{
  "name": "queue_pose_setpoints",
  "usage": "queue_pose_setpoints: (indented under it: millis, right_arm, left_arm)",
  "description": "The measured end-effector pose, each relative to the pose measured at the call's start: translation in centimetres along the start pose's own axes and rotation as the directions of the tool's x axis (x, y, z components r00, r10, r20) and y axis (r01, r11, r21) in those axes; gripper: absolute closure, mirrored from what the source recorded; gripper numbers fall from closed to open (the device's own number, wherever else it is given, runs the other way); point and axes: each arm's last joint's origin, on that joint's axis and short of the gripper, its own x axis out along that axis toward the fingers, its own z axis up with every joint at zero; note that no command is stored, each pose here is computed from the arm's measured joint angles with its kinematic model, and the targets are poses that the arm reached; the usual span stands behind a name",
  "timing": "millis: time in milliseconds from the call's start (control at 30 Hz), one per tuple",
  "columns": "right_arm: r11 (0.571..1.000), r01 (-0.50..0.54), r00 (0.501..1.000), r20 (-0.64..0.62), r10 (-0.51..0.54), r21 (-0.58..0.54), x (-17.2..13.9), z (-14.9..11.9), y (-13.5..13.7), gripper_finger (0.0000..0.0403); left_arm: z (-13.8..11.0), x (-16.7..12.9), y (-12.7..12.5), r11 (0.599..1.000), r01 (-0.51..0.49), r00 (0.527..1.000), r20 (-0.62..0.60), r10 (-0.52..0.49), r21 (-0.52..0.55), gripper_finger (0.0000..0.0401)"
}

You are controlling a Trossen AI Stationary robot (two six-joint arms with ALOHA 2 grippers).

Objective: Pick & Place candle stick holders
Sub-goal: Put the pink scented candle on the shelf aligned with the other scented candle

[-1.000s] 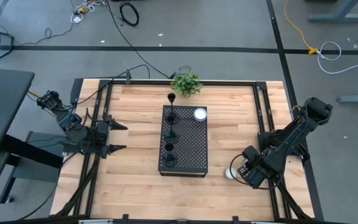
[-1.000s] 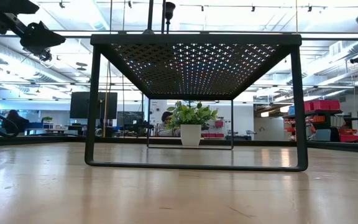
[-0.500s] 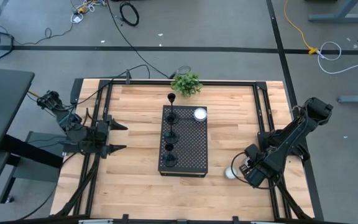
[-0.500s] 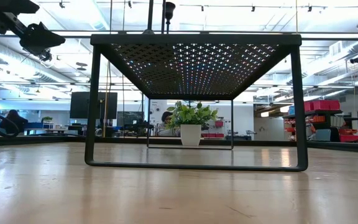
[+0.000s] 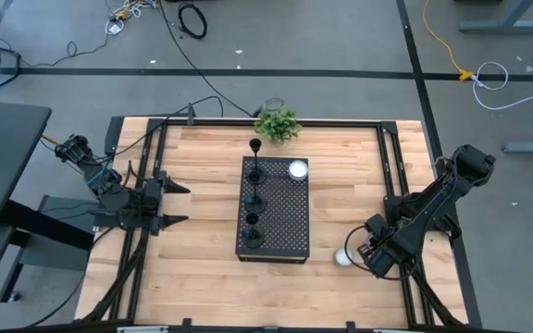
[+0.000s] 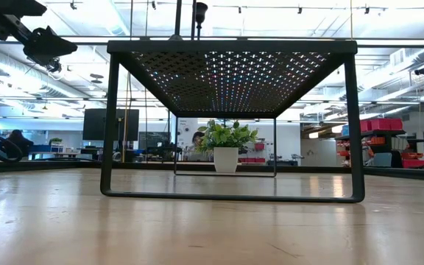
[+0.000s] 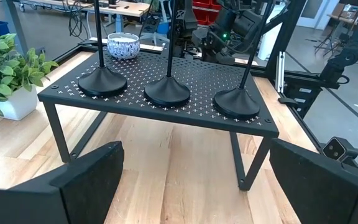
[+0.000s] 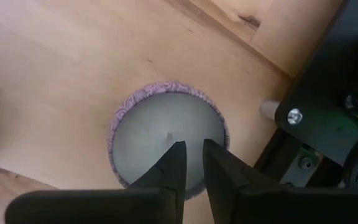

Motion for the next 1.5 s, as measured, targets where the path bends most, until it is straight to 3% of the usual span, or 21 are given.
queue_pose_setpoints:
  millis: [267,500,1500]
  right_arm:
    - [1.000,-0.013,0.999,0.044,0.013,-0.012,-0.9,0.1,0.2,0.0348]
    - [0.994,0.104,0.994,0.033,-0.105,0.012,-2.2,0.3,-0.6,0.0348]
    - [0.996,0.076,0.997,0.029,-0.077,0.041,-1.1,0.2,-0.5,0.0348]
  left_arm:
    - [0.0,0.0,0.0,1.000,0.000,1.000,0.000,0.000,0.000,0.0002]
    - [0.0,0.0,0.0,1.000,0.000,1.000,0.000,0.000,-0.006,0.0002]
    - [-0.6,0.0,0.2,0.999,-0.007,0.998,-0.059,0.005,-0.036,0.0002]
